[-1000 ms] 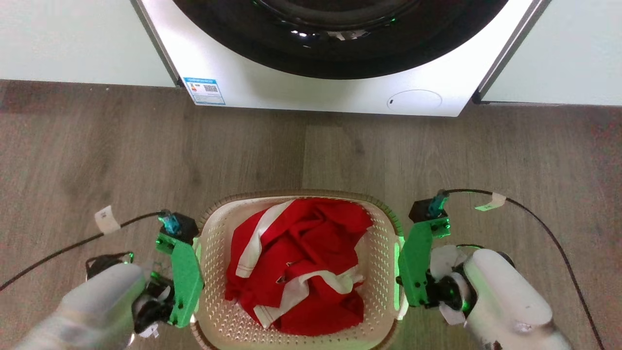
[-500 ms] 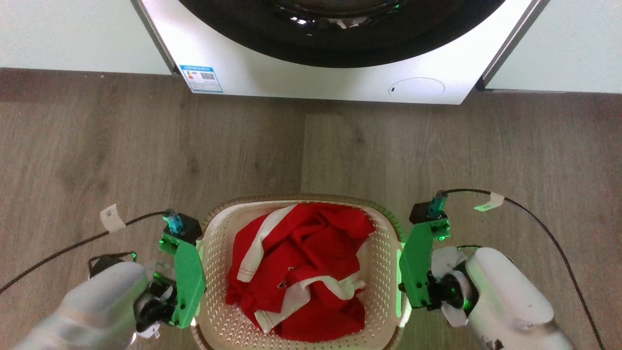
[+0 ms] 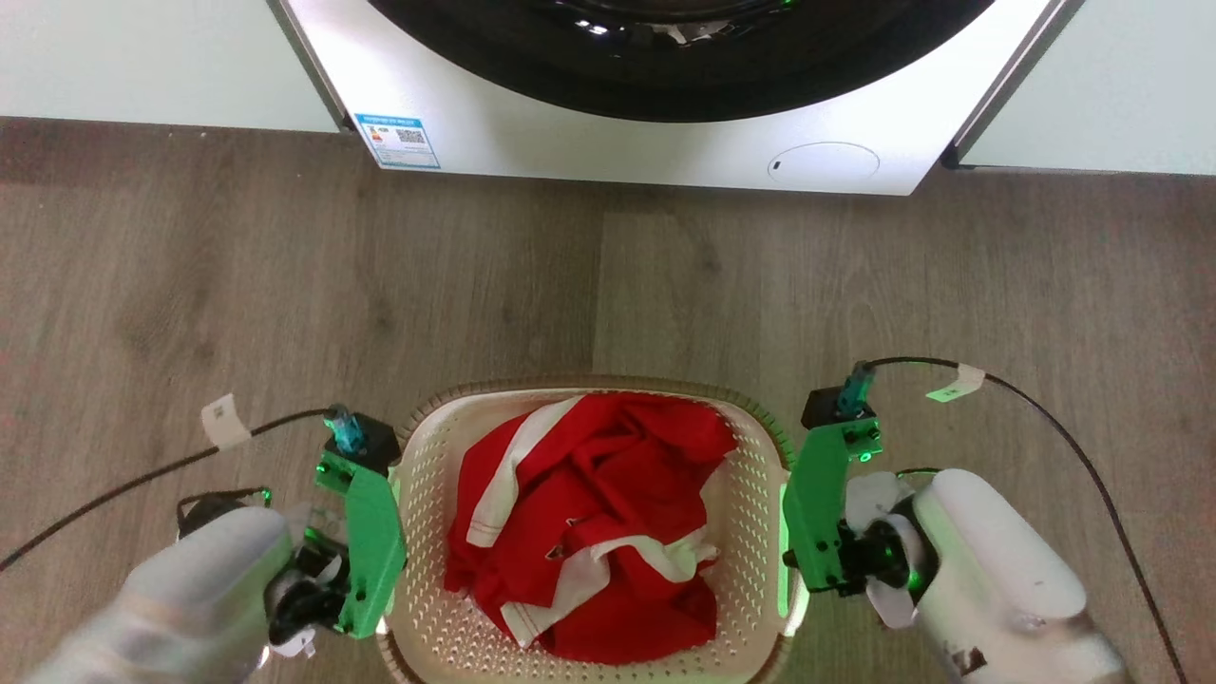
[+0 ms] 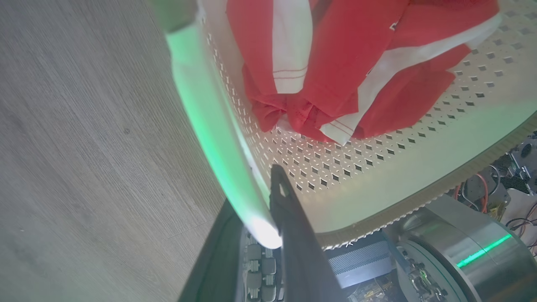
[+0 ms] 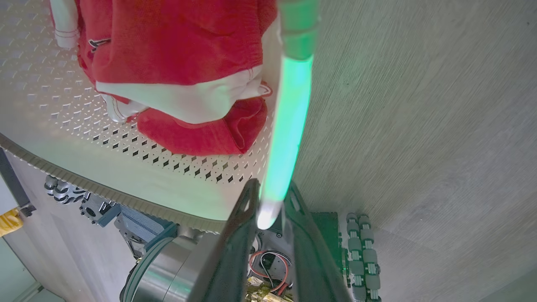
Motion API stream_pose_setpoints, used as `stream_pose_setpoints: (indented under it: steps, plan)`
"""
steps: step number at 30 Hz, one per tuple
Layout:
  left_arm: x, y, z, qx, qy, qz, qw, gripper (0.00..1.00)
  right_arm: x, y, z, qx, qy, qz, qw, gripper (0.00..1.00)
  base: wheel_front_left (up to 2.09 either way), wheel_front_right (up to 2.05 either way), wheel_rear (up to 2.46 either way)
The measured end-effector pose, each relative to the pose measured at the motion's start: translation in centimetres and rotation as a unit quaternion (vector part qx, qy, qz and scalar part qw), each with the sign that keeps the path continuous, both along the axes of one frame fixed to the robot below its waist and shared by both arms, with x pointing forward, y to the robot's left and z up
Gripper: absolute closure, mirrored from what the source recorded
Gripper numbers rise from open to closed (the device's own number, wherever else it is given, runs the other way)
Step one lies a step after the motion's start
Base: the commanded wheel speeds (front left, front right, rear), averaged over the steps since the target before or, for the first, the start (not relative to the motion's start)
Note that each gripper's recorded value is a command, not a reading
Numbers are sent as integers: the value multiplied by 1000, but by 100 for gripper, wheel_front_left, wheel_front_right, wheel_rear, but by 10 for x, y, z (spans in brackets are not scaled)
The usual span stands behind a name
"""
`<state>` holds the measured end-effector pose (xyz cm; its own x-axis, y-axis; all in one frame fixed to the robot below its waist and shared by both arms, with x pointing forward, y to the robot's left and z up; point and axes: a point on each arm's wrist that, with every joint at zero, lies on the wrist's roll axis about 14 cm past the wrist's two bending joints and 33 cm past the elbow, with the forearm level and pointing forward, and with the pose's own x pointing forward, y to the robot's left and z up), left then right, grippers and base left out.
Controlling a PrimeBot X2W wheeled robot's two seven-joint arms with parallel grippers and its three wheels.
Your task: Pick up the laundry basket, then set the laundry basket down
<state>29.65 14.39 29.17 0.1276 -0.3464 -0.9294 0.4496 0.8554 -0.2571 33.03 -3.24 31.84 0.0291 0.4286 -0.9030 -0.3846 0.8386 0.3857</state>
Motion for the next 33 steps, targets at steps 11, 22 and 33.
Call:
stream_pose_setpoints:
  steps: [11,22,33]
  plan:
    - [-1,-2,-1,-4,5,3,1000,100,0,-2,-1,-4,3,-1,1000,100,0,0,0]
    - [-2,-1,-1,-2,9,2,1000,100,2,-2,1,-3,0,0,1000,100,0,0,0]
    - [-4,-1,-5,-1,20,1,1000,100,4,-2,-1,-2,3,-1,1000,100,0,0,0]
